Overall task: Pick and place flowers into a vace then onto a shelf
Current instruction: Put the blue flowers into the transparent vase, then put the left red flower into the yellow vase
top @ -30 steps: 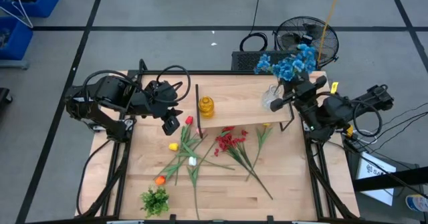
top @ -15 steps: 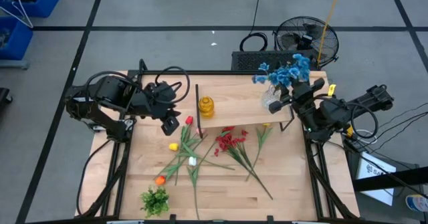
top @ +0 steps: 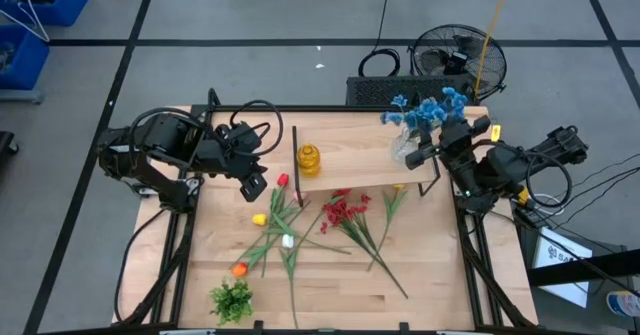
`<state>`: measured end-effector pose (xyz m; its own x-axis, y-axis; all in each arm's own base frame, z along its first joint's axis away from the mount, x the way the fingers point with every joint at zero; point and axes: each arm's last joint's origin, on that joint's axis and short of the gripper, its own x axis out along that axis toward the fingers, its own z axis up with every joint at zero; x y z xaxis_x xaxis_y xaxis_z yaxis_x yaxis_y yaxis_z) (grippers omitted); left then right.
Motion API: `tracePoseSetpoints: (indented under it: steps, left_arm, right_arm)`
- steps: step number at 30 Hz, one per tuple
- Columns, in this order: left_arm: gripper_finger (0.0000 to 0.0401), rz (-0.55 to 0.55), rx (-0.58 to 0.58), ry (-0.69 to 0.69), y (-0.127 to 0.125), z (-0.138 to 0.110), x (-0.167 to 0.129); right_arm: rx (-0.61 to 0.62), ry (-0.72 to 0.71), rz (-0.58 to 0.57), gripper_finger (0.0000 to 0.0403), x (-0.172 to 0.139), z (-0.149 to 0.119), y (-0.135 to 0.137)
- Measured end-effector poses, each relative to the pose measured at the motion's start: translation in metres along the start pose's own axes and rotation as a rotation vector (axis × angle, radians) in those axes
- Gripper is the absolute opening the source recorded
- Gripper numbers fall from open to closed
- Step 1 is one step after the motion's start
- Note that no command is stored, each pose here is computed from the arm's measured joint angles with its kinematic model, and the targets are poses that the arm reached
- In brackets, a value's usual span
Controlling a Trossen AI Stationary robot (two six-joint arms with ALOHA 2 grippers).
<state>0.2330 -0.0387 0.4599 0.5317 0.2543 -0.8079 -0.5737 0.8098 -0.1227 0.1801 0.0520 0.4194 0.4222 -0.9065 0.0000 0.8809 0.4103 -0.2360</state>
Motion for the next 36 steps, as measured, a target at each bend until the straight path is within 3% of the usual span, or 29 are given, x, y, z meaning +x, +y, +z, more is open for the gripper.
tracePoseSetpoints:
  steps: [16,23,29,36]
  left_arm:
    - [0.0161,0.001,0.028,-0.001,0.0,0.0,0.0]
    - [0.0161,0.001,0.014,-0.001,0.0,0.0,0.0]
    - [0.0161,-0.019,-0.111,0.028,-0.004,-0.004,0.001]
    - [0.0161,0.037,-0.173,0.184,-0.011,-0.046,0.025]
  right_arm:
    - [0.056,-0.029,0.018,0.021,0.0,0.02,-0.024]
    - [0.147,-0.295,0.165,0.021,-0.002,0.035,-0.03]
    - [0.208,-0.546,0.315,0.021,-0.011,0.053,-0.038]
    - [0.233,-0.674,0.558,0.021,-0.04,0.075,-0.048]
